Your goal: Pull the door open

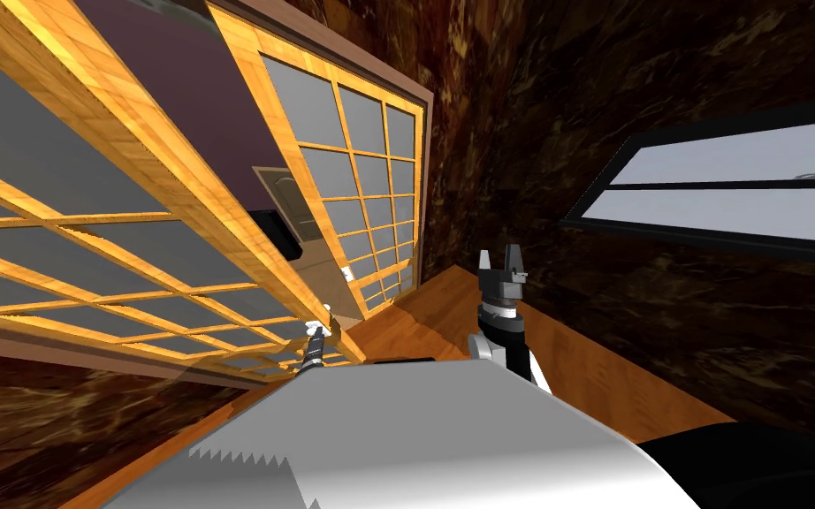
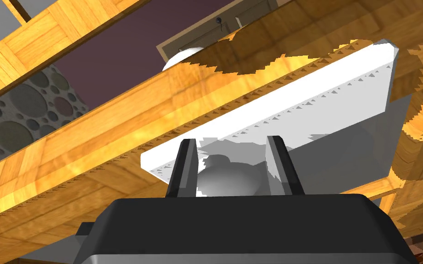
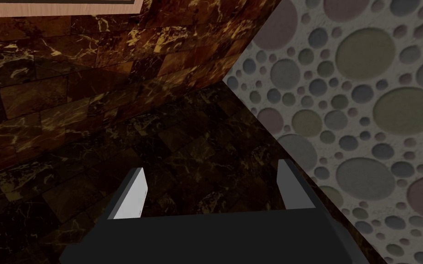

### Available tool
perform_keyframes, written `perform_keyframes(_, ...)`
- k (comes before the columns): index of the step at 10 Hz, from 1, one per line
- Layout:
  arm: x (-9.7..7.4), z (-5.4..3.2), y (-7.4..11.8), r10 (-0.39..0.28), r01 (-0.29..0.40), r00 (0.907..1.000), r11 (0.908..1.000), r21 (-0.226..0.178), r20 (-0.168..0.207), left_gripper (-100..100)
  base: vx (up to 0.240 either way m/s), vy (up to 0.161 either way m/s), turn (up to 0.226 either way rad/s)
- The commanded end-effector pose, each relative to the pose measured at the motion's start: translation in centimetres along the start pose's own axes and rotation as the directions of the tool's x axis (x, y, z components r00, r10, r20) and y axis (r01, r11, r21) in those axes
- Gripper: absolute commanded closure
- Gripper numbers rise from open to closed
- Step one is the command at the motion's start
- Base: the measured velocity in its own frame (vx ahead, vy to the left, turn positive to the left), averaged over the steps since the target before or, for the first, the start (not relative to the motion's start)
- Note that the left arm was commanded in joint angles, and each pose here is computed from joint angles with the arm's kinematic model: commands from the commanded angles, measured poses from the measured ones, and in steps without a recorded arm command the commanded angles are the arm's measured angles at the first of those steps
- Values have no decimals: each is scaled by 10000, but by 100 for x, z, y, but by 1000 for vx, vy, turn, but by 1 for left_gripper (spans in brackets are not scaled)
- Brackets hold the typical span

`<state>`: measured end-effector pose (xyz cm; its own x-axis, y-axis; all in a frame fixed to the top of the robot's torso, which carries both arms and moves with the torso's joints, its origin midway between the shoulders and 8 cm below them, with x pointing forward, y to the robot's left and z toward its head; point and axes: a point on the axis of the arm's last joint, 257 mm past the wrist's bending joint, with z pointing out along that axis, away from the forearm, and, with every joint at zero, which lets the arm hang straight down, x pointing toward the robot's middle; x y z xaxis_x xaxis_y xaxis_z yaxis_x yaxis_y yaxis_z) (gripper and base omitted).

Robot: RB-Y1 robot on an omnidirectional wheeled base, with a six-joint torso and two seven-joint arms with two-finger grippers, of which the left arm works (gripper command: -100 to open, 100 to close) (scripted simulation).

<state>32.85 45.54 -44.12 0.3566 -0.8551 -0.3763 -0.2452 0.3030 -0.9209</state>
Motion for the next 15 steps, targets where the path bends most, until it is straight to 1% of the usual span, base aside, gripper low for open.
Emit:
perform_keyframes(1, -202, 28, 17, -517, 519, 9981, 9986, -46, 329, 100, -70, 35, -145)
perform_keyframes(2, -202, 28, 17, -579, 581, 9978, 9983, -44, 329, 100, -69, 43, -55)
perform_keyframes(4, -211, 64, -28, -1400, 1398, 9895, 9901, 103, 362, 100, -85, 42, -141)
perform_keyframes(5, -211, 64, -28, -1533, 1530, 9875, 9882, 108, 361, 100, -57, 36, -77)
perform_keyframes(6, -211, 64, -28, -1533, 1530, 9875, 9882, 108, 361, 100, -24, 9, 9)
perform_keyframes(7, -216, 82, -50, -2018, 2013, 9787, 9794, 185, 368, 100, -32, 17, -78)
perform_keyframes(9, -216, 82, -50, -2018, 2013, 9787, 9794, 185, 368, 100, -35, 12, -42)
perform_keyframes(11, -224, 119, -95, -2920, 2909, 9557, 9562, 338, 364, 100, -54, 19, -123)
perform_keyframes(12, -224, 119, -95, -2989, 2978, 9536, 9540, 341, 362, 100, -63, 41, -89)
perform_keyframes(13, -228, 137, -118, -3428, 3413, 9388, 9390, 417, 351, 100, -78, 43, -127)
perform_keyframes(14, -222, 126, -95, -3476, 3463, 9370, 9374, 362, 356, 100, -58, 25, -71)
perform_keyframes(15, -202, 79, -22, -3478, 3473, 9368, 9375, 211, 373, 100, -26, 15, 12)
